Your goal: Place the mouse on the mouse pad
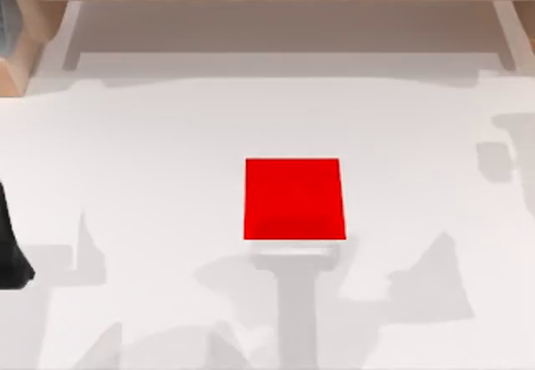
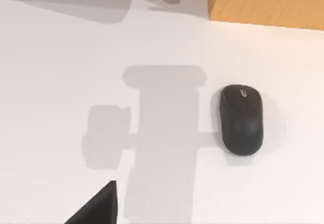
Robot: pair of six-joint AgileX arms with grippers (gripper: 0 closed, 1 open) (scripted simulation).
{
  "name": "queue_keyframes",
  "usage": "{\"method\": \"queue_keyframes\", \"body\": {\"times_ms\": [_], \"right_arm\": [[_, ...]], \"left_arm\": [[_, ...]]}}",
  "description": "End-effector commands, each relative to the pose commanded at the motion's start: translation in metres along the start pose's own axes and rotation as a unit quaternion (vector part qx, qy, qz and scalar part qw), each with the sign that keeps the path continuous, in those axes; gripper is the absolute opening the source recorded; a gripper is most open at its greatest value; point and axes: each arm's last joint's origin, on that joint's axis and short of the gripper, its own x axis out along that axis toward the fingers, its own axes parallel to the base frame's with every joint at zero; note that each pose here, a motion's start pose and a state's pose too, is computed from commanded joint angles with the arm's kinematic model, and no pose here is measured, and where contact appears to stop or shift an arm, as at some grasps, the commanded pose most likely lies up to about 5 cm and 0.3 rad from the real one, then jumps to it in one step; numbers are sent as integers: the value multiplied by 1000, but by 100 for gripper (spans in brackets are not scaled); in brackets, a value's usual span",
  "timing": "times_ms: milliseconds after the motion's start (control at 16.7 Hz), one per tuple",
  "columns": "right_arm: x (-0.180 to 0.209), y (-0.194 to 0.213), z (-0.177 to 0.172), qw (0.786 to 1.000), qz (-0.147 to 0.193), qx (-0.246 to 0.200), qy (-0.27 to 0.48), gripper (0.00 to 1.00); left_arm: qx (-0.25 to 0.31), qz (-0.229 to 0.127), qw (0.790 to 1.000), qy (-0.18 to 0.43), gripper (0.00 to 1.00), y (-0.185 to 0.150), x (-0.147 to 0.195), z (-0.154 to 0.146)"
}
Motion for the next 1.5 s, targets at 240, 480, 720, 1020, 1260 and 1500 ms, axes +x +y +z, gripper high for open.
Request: {"method": "queue_keyframes", "body": {"times_ms": [240, 480, 720, 1020, 1260, 1500], "right_arm": [[32, -21, 44, 997, -16, 15, 75, 100], [82, -35, 68, 985, 0, 15, 172, 100], [159, -49, 77, 958, 28, 15, 286, 100], [224, -69, 71, 926, 43, 16, 376, 100], [241, -69, 73, 921, 49, 6, 387, 100], [241, -69, 73, 921, 49, 4, 386, 100]], "left_arm": [[0, 0, 1000, 0, 100, 0, 0, 0], [0, 0, 1000, 0, 100, 0, 0, 0], [0, 0, 1000, 0, 100, 0, 0, 0], [0, 0, 1000, 0, 100, 0, 0, 0], [0, 0, 1000, 0, 100, 0, 0, 0], [0, 0, 1000, 0, 100, 0, 0, 0]]}}
